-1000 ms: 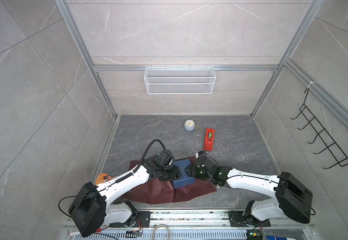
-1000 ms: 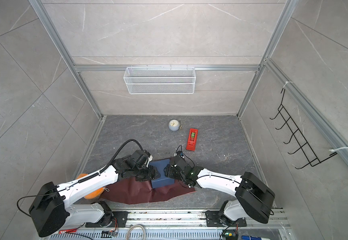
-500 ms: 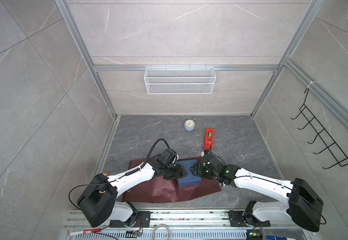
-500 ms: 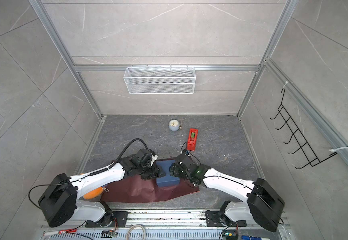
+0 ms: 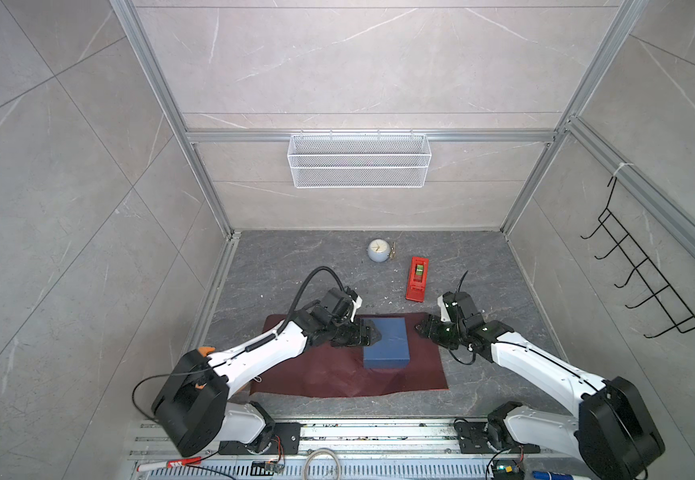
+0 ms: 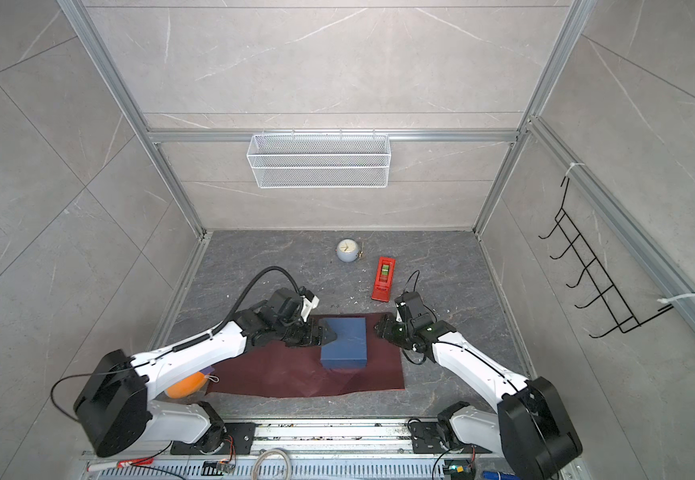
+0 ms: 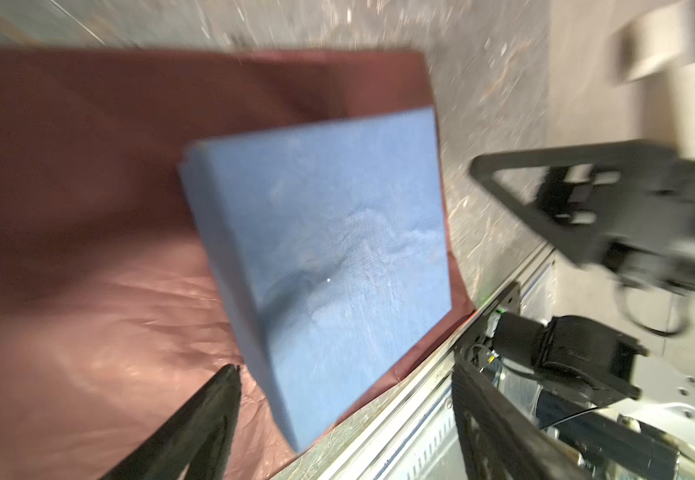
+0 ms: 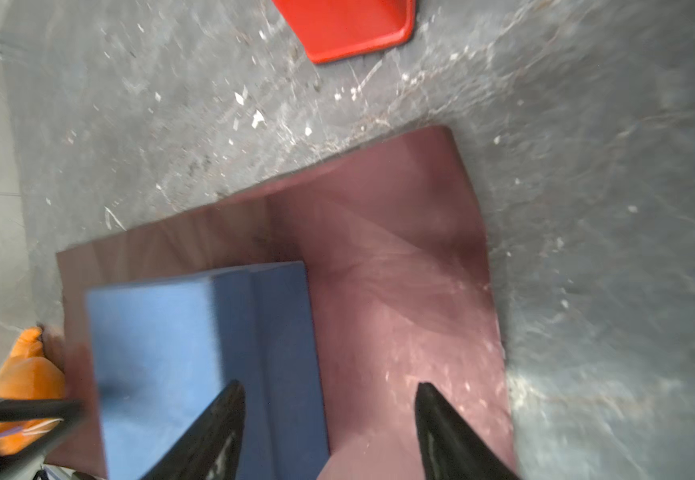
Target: Wrap the gift box in paper
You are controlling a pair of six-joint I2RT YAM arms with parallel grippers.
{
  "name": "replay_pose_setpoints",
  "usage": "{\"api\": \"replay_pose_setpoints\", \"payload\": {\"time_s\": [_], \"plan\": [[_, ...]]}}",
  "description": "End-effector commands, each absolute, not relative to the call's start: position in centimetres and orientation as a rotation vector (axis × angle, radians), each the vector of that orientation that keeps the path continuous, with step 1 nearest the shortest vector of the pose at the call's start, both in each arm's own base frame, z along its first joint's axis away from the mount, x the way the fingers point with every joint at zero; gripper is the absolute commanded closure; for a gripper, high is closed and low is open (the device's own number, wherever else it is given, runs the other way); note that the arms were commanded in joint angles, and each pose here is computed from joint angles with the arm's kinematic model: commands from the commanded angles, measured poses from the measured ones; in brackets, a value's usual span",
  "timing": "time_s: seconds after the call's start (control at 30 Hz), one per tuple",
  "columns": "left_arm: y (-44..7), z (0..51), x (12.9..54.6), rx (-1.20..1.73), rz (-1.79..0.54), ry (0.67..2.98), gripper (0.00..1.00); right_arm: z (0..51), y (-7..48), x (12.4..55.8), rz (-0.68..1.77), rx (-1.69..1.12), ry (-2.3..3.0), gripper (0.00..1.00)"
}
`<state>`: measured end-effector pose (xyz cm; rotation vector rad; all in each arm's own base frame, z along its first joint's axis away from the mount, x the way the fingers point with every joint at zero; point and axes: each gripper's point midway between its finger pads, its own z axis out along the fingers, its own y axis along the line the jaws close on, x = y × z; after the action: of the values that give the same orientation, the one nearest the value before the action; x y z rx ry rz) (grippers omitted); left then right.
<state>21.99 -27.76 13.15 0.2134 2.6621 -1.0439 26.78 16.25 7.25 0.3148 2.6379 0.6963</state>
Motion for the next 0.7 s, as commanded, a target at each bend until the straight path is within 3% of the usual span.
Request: {"api": "replay_pose_setpoints", "payload": {"time_s": [0.0, 0.37, 0.67], "plan": [[-23.4, 12.3, 23.3, 0.03, -0.996, 2.647, 0.26, 5.8, 17.7, 27.1, 0.801, 0.302, 2.647, 0.39], [-19.8, 6.0, 22.6, -0.067, -0.787, 2.811, 0.48, 0.1, 14.5, 25.6, 0.708, 0.43, 2.77, 0.58], [-22.2, 3.4, 21.2, -0.055, -0.826, 2.85, 0.51, -1.1, 11.1, 24.8, 0.672, 0.649, 2.789, 0.68]]}}
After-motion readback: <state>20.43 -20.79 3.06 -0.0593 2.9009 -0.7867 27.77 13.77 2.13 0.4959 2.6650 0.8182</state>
